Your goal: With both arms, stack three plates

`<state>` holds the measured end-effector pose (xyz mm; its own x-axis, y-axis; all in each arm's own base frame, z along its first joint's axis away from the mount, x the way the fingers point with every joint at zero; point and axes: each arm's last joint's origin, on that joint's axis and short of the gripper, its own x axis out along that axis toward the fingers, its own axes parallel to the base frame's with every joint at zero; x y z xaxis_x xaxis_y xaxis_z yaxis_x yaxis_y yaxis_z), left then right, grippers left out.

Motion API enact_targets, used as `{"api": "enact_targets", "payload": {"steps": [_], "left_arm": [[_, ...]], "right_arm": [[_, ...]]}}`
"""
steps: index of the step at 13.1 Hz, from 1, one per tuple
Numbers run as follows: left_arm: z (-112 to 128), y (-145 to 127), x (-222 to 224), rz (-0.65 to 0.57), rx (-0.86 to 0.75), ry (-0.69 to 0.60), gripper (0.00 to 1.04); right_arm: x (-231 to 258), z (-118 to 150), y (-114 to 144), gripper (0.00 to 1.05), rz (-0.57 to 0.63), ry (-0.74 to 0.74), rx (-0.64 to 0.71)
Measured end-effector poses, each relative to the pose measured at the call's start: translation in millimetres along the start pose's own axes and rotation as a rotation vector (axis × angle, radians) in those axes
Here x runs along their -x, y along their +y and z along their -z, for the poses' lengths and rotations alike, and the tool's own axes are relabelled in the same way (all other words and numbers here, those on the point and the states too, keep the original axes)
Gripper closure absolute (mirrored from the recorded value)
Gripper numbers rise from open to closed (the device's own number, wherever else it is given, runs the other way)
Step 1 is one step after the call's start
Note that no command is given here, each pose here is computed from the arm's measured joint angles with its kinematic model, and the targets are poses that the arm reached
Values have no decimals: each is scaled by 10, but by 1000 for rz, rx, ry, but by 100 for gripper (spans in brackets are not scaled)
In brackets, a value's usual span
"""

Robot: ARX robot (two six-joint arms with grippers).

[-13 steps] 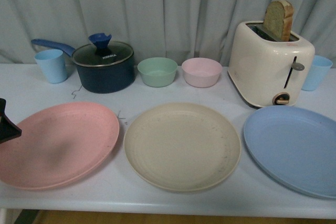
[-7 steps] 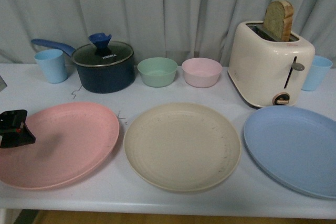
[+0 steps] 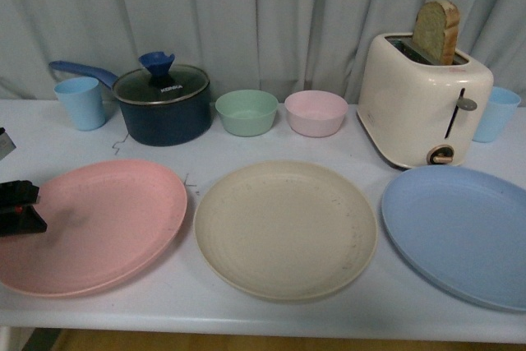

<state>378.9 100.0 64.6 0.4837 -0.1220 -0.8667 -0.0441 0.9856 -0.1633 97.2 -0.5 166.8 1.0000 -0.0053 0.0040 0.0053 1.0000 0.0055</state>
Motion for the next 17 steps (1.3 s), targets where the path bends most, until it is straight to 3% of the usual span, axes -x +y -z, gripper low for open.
{"api": "enact_targets", "payload": {"steps": [5,10,12,15,17], "left_arm": [[-60,4,95,45,61,-34,102],[-302,-337,837,74,120,-174,102],[-397,-728,992,139,100,-231,102],[-307,-1541,904,231,40,-184,102],[-230,-1809,784,220,34,-149,102]], "right_arm": [[0,0,0,6,0,0,0],[0,0,0,6,0,0,0],[0,0,0,6,0,0,0],[0,0,0,6,0,0,0],[0,0,0,6,0,0,0]]}}
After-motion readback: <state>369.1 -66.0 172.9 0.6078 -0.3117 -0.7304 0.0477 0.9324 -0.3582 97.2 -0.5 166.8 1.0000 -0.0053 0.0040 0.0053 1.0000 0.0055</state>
